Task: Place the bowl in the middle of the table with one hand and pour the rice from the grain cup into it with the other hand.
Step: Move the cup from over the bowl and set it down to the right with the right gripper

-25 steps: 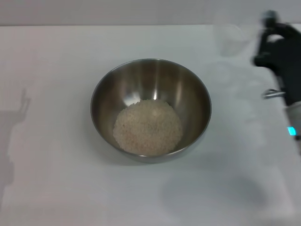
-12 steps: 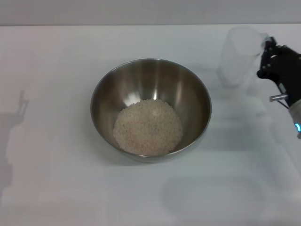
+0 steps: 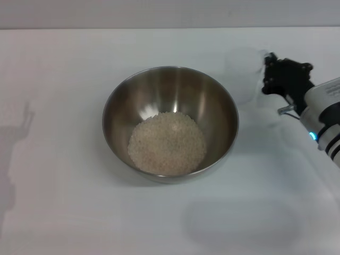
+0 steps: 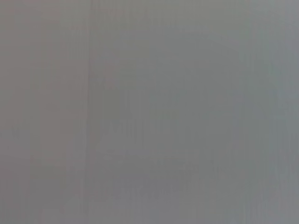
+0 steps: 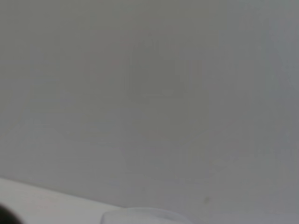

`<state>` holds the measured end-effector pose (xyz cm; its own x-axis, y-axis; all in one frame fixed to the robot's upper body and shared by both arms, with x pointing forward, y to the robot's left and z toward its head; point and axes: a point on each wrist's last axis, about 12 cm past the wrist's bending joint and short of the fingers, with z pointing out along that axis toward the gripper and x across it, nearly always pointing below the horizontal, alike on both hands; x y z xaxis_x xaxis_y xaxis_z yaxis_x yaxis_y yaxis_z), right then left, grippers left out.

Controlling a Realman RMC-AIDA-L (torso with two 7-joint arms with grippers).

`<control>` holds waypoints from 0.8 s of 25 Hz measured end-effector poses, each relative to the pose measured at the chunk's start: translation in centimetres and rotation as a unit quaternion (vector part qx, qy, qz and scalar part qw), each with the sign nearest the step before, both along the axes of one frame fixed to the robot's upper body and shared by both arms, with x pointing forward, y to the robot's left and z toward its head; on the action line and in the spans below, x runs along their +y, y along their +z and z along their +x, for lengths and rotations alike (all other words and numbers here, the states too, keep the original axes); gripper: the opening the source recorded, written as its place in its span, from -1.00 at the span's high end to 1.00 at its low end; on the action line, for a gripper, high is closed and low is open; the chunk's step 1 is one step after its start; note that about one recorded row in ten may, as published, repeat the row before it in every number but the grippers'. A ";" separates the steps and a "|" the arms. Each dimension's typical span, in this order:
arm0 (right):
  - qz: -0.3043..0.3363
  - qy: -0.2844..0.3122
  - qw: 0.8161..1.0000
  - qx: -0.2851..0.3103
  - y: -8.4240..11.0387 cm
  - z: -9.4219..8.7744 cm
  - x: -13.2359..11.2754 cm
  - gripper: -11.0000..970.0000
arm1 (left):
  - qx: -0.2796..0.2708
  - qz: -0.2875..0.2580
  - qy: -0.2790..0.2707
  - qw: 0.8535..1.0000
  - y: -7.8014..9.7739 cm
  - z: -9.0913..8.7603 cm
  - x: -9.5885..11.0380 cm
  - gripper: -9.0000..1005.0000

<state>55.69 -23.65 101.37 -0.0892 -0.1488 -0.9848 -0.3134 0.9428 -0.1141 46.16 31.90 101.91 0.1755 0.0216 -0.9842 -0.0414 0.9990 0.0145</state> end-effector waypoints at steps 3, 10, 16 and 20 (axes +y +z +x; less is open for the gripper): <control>-0.014 0.020 1.000 0.003 -0.1 -0.1 0.4 0.97 | 0.001 0.000 0.001 1.000 0.0 -0.1 0.1 -0.65; -0.030 0.030 0.999 0.021 -0.5 0.2 0.7 0.91 | 0.001 -0.001 0.004 1.000 -0.1 -0.1 0.1 -0.65; -0.018 0.033 0.999 0.026 -0.7 -0.3 1.1 0.81 | -0.006 0.000 0.001 1.000 0.3 0.3 0.1 -0.65; -0.019 0.040 0.999 0.030 -1.0 -1.0 1.2 0.68 | -0.007 -0.001 -0.002 1.000 0.3 0.5 -0.1 -0.65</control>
